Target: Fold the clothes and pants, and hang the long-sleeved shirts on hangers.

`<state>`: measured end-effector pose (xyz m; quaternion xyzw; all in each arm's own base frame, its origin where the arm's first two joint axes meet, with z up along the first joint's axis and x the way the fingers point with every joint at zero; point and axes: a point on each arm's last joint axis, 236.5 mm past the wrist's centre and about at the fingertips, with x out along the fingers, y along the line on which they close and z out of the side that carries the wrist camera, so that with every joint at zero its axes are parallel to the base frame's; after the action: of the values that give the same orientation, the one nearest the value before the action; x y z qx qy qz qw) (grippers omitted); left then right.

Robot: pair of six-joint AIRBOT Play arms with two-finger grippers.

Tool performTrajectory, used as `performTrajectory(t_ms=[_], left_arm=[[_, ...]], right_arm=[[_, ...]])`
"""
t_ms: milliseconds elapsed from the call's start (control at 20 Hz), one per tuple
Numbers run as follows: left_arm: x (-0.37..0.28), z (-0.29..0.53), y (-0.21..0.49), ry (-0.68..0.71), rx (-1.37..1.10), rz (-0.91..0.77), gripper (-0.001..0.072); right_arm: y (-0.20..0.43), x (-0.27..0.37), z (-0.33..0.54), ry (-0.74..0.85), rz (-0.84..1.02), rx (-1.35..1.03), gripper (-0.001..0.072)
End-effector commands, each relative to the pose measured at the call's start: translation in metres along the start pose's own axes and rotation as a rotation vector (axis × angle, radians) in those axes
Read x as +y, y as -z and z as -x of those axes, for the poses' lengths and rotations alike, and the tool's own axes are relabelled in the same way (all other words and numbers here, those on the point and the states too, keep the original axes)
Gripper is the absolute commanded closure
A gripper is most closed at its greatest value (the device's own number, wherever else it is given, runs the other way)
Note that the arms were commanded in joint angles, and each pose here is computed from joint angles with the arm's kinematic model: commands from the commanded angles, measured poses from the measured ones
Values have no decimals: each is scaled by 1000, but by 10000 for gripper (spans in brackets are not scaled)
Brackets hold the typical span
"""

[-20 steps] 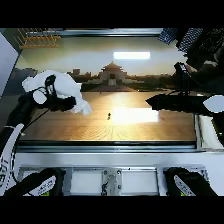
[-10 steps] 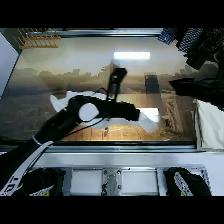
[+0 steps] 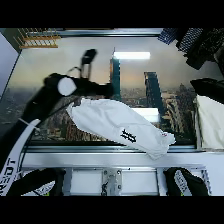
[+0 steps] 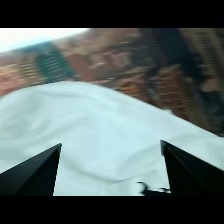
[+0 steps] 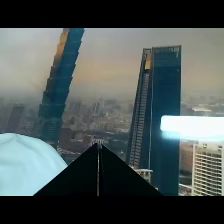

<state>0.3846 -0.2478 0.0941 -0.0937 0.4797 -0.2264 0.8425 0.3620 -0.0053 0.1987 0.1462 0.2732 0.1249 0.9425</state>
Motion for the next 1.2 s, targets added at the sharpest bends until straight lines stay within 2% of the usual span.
performTrajectory(t_ms=[0,100,200,500,550,600,650,700,750,1000,1150], left_arm=[[163,29,41,-284,59,236,29],[218,26,80,-347,103,388,29],[244,11,107,-356,138,484,29],[263,-43,131,-363,256,513,30],[266,-48,131,-364,265,520,112],[268,-51,129,-364,267,521,307],[270,-54,124,-364,262,519,498],[272,-55,119,-363,256,516,688],[272,-55,113,-362,245,512,703],[271,-50,91,-356,202,488,703],[270,-46,81,-352,184,479,703]], right_arm=[[19,-16,1,57,12,72,696],[35,-32,-1,112,-13,118,696],[55,-47,-4,160,-33,172,695],[133,-92,-2,318,-115,375,695],[151,-99,2,346,-122,429,692],[168,-105,5,370,-133,480,686],[187,-108,7,383,-153,531,576],[206,-107,9,379,-168,580,265],[226,-107,9,374,-187,620,-5],[309,-97,3,323,-307,785,-5],[321,-82,-19,235,-404,776,-4]])
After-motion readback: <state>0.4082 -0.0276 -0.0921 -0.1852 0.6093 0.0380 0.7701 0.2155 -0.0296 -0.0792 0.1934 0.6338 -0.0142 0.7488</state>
